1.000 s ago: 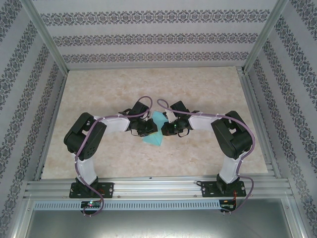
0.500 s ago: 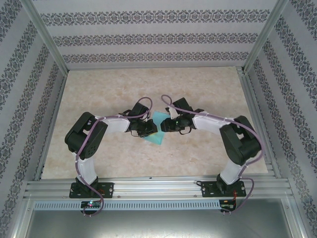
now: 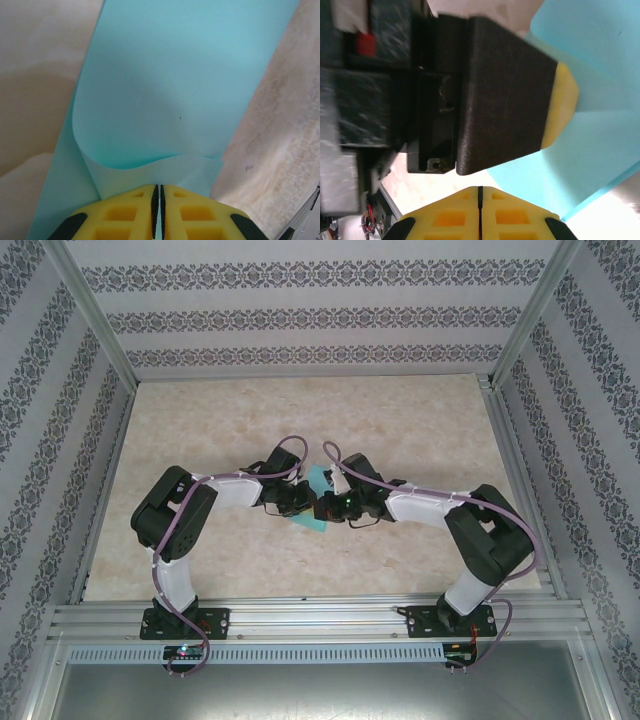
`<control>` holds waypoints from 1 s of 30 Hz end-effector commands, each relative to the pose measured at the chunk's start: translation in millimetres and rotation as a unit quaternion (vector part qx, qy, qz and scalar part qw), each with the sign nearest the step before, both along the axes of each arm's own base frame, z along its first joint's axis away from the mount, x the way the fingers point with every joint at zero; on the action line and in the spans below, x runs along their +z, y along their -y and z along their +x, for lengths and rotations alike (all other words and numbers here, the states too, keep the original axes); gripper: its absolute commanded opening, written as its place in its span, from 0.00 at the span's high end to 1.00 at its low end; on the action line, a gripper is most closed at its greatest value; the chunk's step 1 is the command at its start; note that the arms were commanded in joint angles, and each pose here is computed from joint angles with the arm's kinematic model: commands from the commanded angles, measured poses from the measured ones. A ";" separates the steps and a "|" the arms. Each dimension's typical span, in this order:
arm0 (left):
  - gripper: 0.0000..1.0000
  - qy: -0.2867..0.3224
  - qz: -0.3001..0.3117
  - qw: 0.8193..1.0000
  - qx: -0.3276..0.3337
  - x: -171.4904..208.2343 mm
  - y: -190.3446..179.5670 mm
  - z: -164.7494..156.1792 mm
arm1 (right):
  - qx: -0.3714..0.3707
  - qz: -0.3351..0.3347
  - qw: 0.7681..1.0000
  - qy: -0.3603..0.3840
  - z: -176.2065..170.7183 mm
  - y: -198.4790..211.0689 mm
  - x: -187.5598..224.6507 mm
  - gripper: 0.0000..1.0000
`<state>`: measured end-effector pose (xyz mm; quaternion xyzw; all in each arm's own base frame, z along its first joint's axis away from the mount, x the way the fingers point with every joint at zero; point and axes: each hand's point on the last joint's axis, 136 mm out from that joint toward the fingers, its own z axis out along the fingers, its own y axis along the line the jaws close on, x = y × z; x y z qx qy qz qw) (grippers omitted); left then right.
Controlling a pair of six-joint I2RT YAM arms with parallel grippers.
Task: Fold a paper plane with a square sheet of paper (pick it up from the middle)
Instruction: Fold the triangle a second time at the center of the table.
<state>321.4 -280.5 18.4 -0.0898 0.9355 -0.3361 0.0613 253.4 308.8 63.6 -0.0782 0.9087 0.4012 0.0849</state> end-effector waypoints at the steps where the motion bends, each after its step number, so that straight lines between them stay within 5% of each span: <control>1: 0.85 -0.030 0.038 0.999 -0.005 -27.5 -12.7 -14.2 | -0.008 0.003 1.000 -0.016 -2.7 -3.1 -6.7 0.91; 30: 0.85 -0.032 0.037 0.999 -0.012 -26.6 -12.9 -17.1 | -0.039 -0.032 0.996 -0.075 -10.7 11.2 -52.8 0.89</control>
